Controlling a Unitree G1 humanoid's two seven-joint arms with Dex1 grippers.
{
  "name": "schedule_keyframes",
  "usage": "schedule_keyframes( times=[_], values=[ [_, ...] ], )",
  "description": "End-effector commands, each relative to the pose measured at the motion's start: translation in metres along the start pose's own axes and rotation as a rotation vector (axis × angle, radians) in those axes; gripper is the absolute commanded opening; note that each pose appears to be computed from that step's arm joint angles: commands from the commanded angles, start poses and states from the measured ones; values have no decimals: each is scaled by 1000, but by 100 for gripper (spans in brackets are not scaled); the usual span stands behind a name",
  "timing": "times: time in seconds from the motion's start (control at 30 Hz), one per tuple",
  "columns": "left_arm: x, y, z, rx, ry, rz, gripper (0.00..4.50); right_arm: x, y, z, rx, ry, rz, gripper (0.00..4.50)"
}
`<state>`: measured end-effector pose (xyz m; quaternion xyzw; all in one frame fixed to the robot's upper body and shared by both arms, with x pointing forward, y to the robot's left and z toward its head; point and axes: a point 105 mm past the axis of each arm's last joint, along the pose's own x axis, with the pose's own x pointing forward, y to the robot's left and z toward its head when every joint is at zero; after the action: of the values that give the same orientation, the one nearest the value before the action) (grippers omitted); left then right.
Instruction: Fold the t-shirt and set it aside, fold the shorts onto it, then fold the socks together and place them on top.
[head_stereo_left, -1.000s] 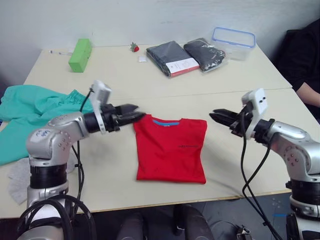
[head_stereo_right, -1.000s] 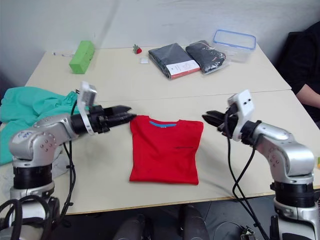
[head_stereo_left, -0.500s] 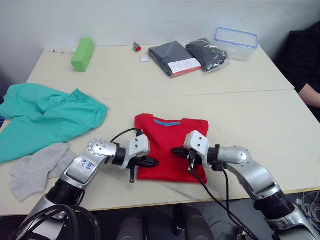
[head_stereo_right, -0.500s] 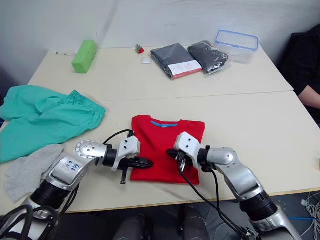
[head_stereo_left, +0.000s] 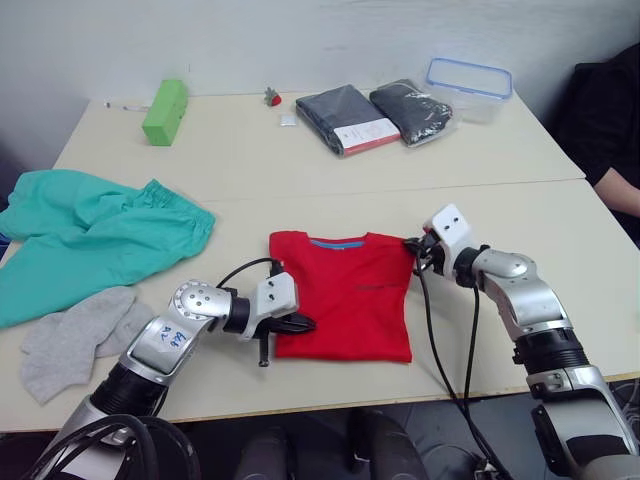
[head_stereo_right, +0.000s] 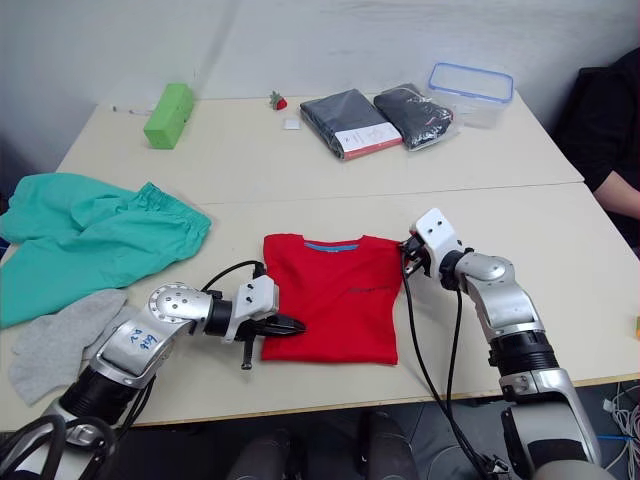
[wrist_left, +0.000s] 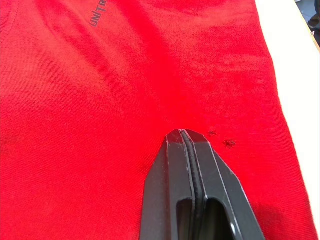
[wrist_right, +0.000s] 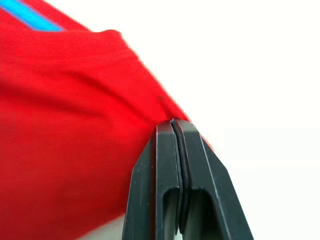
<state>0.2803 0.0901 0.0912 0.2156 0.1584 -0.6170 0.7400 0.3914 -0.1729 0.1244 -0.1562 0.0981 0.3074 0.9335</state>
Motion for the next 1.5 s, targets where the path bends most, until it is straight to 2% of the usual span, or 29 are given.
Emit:
schedule_keyframes(
  times=[0.03,0.13,0.2,0.3,0.4,0.57,0.73,0.83,0.93,1.1,1.17,1.27,1.37,1.4,1.5],
  values=[
    [-3,6,-2,-83,-17,35,2,-18,27,45,10,-201,174,0],
    [-11,10,28,-127,-131,15,2,-42,77,46,-17,-214,394,0],
    [-12,11,40,-148,-167,-2,2,-53,101,34,-40,-162,474,0],
    [-7,19,47,-175,-181,0,2,-61,123,11,-102,-64,529,0],
    [7,33,43,-211,-150,41,2,-60,130,-13,-164,28,514,0],
    [15,75,16,-303,-58,205,2,-63,129,-31,-180,102,495,0],
    [-18,134,-5,-349,-30,465,2,-72,129,-36,-186,124,503,0],
    [-41,152,1,-333,-82,528,2,-76,126,-38,-171,132,485,0],
    [-48,144,25,-296,-201,429,2,-80,122,-36,-136,118,463,0],
    [-40,89,71,-150,-320,128,2,-91,103,-3,73,-2,394,0],
    [-33,66,83,-97,-322,28,2,-96,93,4,163,-8,364,0],
    [-16,40,88,18,-254,-60,2,-109,79,5,328,40,356,0],
    [0,29,78,85,-193,-100,0,-119,69,1,502,95,364,57],
    [5,28,73,100,-170,-101,0,-121,68,-1,553,113,372,98],
    [16,30,55,157,-96,-84,0,-121,64,-8,713,171,390,187]
  ],
)
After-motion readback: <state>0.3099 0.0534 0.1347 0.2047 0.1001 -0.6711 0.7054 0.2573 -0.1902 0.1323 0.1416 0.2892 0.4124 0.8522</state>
